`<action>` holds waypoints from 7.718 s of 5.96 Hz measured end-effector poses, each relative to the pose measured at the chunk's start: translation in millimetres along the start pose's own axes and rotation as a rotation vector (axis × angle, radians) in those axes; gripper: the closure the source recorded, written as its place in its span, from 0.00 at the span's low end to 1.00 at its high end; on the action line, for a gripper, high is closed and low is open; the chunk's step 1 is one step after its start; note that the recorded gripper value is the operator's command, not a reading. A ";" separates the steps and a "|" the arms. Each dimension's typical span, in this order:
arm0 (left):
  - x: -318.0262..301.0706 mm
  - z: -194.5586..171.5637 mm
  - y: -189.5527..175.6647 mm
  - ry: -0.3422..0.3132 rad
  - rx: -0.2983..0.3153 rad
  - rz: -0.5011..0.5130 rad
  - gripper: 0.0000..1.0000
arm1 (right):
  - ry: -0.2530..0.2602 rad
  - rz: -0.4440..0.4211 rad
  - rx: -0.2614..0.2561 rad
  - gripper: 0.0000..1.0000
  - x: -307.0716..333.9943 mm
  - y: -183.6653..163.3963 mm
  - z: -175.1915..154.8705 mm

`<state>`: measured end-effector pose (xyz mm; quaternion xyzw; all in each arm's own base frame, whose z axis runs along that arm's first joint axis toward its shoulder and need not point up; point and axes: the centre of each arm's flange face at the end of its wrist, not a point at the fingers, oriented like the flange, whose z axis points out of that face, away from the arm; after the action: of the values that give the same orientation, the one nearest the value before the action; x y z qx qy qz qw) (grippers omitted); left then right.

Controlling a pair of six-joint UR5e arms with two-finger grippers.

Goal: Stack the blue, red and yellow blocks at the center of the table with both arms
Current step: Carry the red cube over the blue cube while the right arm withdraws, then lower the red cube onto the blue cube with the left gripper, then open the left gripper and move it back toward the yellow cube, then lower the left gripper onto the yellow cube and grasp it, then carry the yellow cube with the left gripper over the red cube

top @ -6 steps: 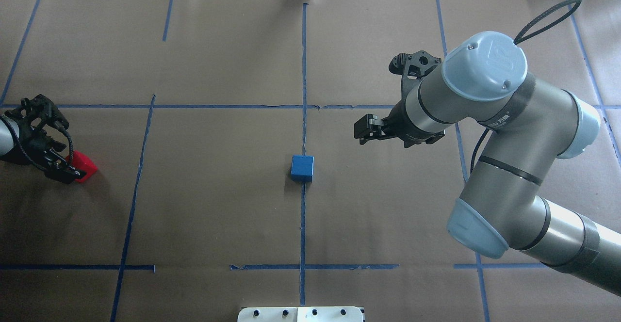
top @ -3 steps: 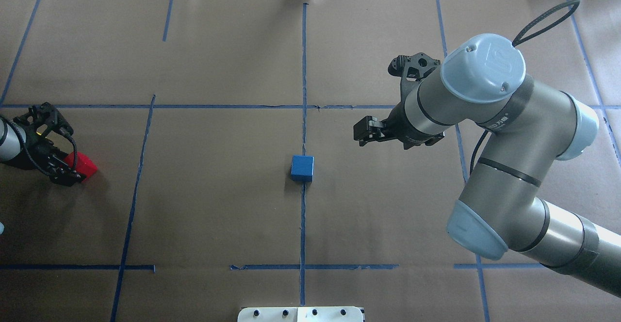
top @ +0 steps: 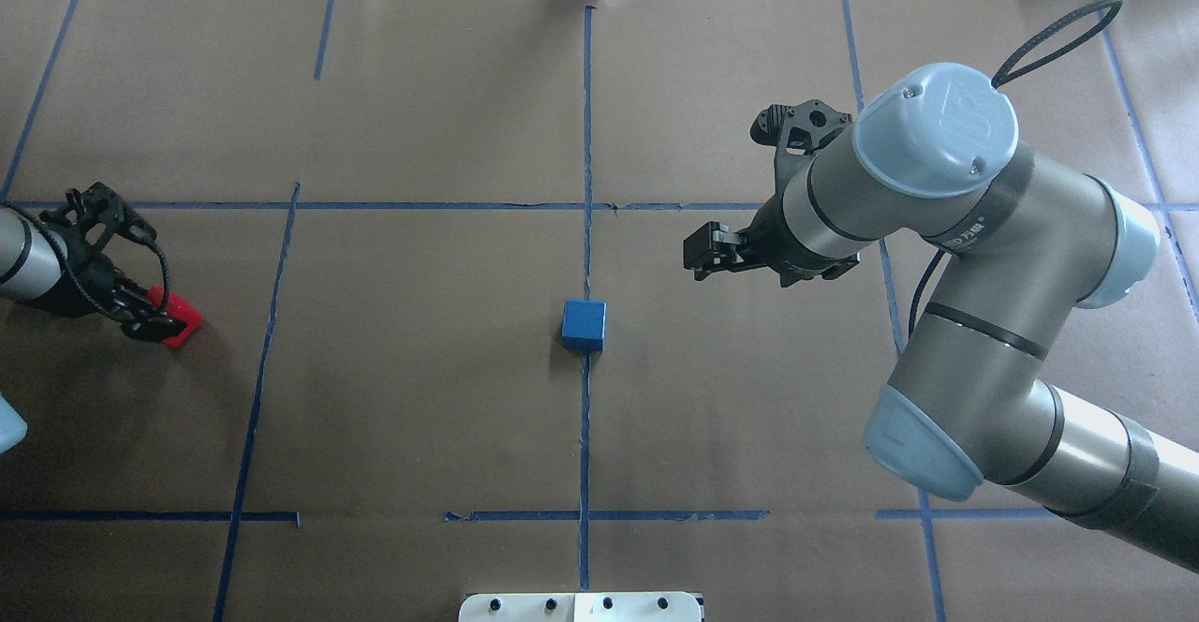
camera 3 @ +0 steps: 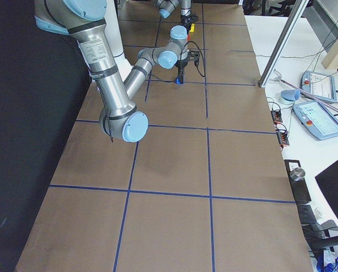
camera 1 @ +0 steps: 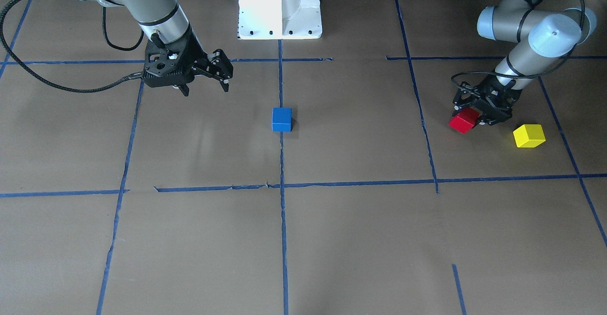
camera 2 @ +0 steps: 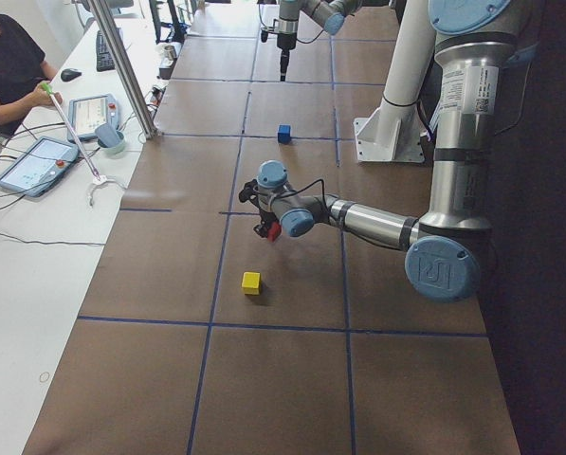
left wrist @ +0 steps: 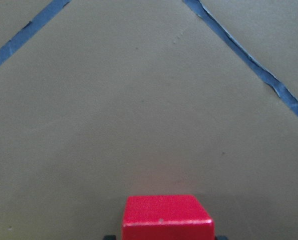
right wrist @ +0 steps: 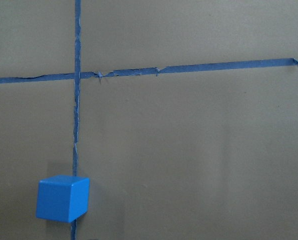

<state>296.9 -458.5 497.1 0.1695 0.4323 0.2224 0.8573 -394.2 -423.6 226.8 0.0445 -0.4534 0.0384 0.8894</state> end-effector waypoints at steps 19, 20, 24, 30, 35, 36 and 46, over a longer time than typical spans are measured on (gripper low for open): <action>425.8 43.9 -220.0 -0.123 -0.045 -0.482 0.00 | 0.114 -0.198 -0.108 0.00 348.3 -43.9 -82.7; 426.9 44.2 -219.5 -0.118 -0.041 -0.480 0.00 | 0.114 -0.197 -0.108 0.00 348.4 -44.1 -82.5; 379.9 -36.9 -193.7 -0.058 0.054 -0.424 0.00 | 0.117 -0.194 -0.110 0.00 349.5 -45.8 -80.2; -49.1 -143.1 -41.1 -0.105 -0.126 -0.271 0.00 | 0.118 -0.194 -0.112 0.00 351.6 -44.2 -80.1; -207.0 -58.8 31.4 -0.072 -0.116 -0.515 0.00 | 0.110 -0.201 -0.105 0.00 346.8 -42.8 -84.4; -212.1 -46.9 46.4 -0.082 -0.122 -0.533 0.00 | 0.110 -0.202 -0.105 0.00 346.5 -42.9 -84.5; -84.9 -47.3 -41.4 -0.066 -0.081 -0.437 1.00 | 0.106 -0.204 -0.104 0.00 345.1 -41.4 -86.4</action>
<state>223.2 -533.6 506.7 0.0446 0.4211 0.0427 0.9049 -118.1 -445.2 453.9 0.0420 -0.4003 -0.0733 0.9125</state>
